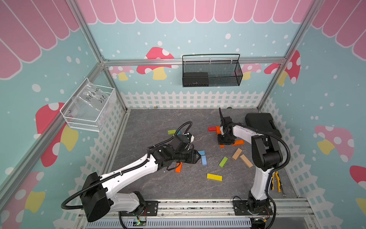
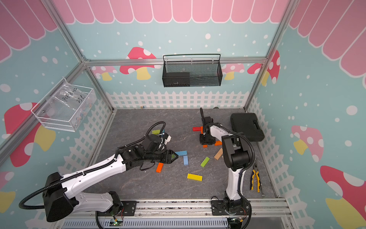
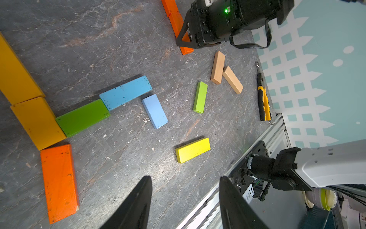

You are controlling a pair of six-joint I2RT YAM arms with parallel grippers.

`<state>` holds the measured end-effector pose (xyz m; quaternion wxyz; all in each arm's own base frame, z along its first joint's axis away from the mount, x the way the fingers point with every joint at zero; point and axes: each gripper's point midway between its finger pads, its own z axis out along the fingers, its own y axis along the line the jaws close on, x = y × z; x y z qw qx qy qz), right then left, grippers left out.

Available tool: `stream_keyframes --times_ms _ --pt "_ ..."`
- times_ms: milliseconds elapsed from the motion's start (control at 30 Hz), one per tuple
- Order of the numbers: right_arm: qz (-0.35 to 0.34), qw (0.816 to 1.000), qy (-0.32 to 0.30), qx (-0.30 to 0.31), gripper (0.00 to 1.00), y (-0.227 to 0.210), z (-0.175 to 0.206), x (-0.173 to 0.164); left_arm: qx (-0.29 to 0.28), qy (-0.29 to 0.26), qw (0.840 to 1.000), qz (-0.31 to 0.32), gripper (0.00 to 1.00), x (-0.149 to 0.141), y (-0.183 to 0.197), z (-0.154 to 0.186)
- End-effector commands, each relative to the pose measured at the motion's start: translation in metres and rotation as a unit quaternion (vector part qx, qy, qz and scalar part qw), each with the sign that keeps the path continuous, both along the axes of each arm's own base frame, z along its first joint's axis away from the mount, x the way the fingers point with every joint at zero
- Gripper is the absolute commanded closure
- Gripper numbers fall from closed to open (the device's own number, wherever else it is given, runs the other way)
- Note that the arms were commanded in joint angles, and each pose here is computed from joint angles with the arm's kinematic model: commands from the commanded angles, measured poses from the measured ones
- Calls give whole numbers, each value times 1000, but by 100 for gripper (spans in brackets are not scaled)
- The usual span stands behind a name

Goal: Assemble a giraffe with building blocks
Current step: Assemble the building block at the center of the board.

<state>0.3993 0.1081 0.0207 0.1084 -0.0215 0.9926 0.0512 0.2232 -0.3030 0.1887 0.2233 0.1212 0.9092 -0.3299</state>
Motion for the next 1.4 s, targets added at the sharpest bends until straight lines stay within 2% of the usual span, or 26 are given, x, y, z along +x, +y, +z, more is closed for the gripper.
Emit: stream_keyframes --times_ms 0,267,467,533,733,833,967,1233,1367 --pt "4 1000 21 -2 65 3 -18 -4 2 -9 1000 -1 43 4 1 0" --pt "3 1000 7 -2 52 2 -4 0 1 -8 1000 0 43 4 2 0" --pt "2 1000 -21 -1 35 2 29 7 -1 -7 1000 0 42 3 2 2" --pt "-3 999 -41 -3 28 -1 52 8 0 -8 1000 3 42 4 3 3" --pt "-20 994 -108 -11 26 -12 124 1 -2 -12 1000 5 42 3 5 11" --pt "-24 993 -116 -17 27 -19 142 -14 -1 -9 1000 3 42 3 4 11" --pt "-32 994 -105 -13 29 -26 140 -43 2 2 1000 2 42 1 3 6" --pt "-24 998 -48 21 34 -18 100 -114 3 13 1000 3 42 -7 5 0" --pt "-11 1000 -20 19 35 -10 85 -142 -1 12 1000 8 42 -9 9 1"
